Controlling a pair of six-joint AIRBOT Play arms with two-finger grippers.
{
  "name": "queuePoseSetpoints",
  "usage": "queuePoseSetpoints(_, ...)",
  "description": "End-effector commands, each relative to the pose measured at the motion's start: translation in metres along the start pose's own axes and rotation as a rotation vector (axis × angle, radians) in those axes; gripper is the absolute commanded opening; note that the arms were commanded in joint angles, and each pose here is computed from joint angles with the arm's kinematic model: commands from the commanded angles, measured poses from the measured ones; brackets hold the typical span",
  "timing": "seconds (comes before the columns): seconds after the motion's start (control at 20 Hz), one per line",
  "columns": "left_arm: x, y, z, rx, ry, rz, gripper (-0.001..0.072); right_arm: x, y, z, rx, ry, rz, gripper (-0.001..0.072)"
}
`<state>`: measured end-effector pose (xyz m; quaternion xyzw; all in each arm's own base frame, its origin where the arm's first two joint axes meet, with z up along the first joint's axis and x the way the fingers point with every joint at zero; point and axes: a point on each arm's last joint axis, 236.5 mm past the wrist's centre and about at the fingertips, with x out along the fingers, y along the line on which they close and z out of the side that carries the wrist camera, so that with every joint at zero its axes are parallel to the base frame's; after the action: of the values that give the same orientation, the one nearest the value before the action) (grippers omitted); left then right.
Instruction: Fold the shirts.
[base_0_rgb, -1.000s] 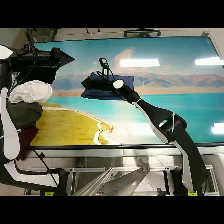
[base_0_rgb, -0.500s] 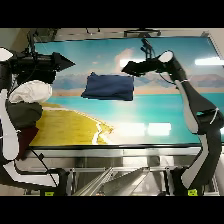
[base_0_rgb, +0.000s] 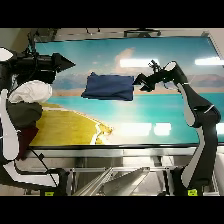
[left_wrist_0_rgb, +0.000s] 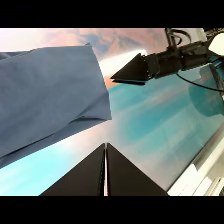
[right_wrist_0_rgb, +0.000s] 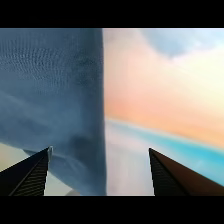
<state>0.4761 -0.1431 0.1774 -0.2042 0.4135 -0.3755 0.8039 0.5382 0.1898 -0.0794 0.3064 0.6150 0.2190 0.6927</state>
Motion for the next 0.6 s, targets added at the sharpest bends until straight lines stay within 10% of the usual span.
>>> queuePoseSetpoints(0.0, 0.0, -0.001, -0.001, 0.003, 0.004, -0.001, 0.0014, 0.035, 0.02, -0.002, 0.013, -0.006, 0.088, 0.0706)
queuePoseSetpoints(0.3, 0.0, -0.002, -0.004, 0.018, 0.018, -0.006, 0.0015, 0.067, 0.06, 0.001, 0.062, -0.051, 0.208, 0.0648)
queuePoseSetpoints(0.4, 0.0, -0.003, -0.007, 0.018, 0.028, -0.011, 0.0014, 0.061, 0.084, 0.003, 0.012, -0.067, 0.301, 0.008)
queuePoseSetpoints(0.55, 0.0, -0.004, -0.009, 0.017, 0.039, -0.015, 0.0014, 0.03, 0.11, 0.016, -0.024, -0.122, 0.361, 0.0023)
